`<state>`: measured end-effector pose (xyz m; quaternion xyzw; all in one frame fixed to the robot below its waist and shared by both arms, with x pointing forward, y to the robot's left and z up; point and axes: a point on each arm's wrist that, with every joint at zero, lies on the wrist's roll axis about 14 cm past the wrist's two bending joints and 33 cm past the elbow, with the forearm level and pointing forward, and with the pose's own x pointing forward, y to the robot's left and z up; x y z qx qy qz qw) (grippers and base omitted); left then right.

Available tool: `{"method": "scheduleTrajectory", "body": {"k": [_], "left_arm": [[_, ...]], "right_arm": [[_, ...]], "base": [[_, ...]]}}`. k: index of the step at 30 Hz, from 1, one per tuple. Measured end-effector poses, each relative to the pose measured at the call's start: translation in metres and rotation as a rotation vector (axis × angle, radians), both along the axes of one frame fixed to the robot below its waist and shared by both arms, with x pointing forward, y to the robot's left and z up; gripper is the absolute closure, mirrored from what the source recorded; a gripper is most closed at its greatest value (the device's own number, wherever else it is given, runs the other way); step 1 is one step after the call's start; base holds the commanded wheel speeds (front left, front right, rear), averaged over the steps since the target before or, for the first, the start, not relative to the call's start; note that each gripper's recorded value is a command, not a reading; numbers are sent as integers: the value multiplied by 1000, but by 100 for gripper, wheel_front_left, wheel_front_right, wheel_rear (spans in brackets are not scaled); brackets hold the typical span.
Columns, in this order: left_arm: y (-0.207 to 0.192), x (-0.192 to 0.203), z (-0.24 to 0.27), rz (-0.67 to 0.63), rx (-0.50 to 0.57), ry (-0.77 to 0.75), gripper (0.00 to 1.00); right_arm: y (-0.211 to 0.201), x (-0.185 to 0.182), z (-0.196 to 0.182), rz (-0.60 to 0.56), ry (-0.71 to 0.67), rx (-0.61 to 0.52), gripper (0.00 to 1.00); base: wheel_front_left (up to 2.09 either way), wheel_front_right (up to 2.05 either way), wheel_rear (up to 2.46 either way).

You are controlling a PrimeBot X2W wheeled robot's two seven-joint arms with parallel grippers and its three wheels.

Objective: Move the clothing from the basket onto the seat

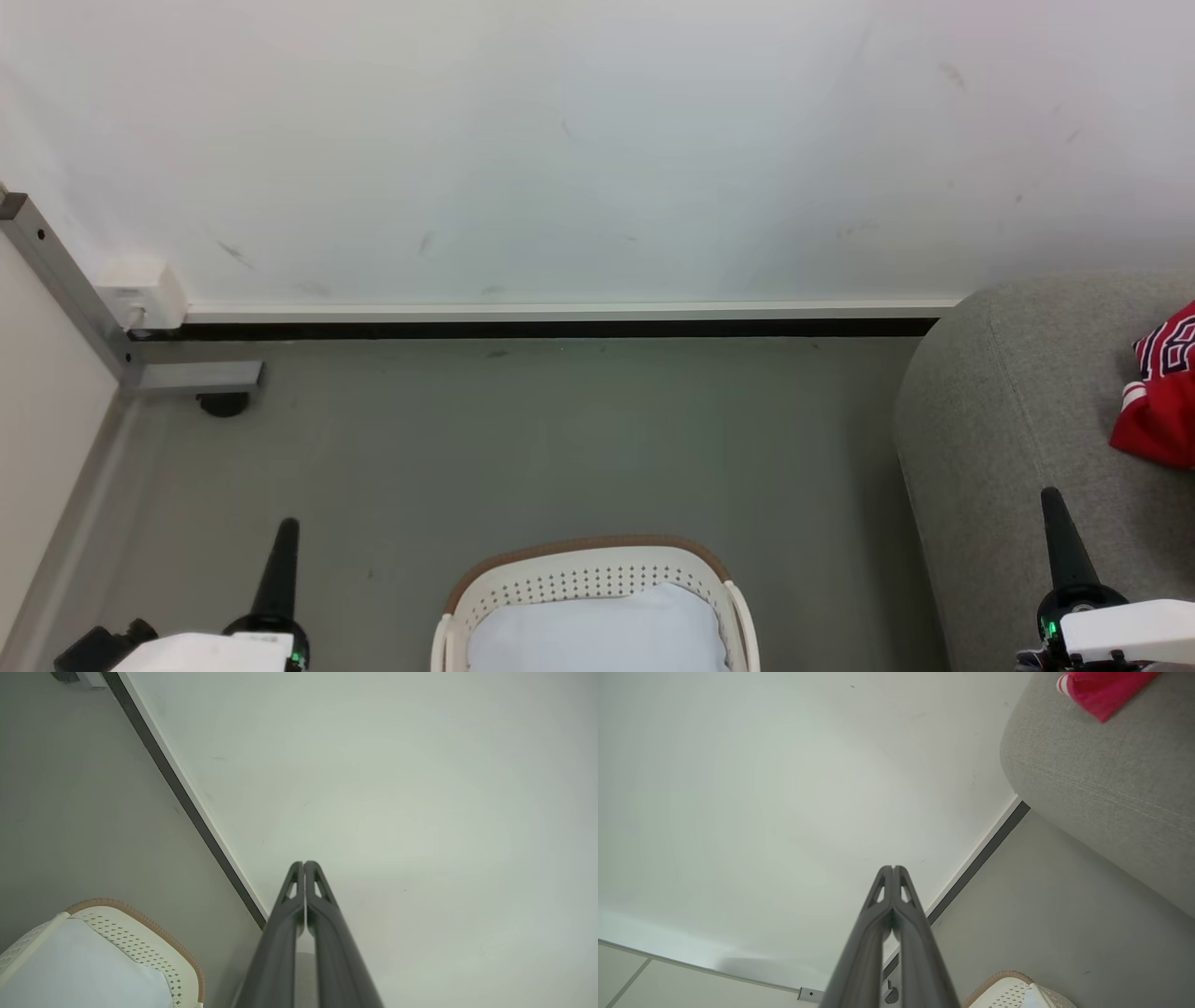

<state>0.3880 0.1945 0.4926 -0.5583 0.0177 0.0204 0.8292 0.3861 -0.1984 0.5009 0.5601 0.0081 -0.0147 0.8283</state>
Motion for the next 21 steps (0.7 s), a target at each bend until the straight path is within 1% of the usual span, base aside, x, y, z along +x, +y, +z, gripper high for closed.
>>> {"method": "scheduleTrajectory", "body": {"k": [21], "left_arm": [[2, 0, 4, 1, -180, -13, 100]], "right_arm": [[-2, 2, 3, 1, -11, 173, 100]], "base": [[0, 0, 0]]}}
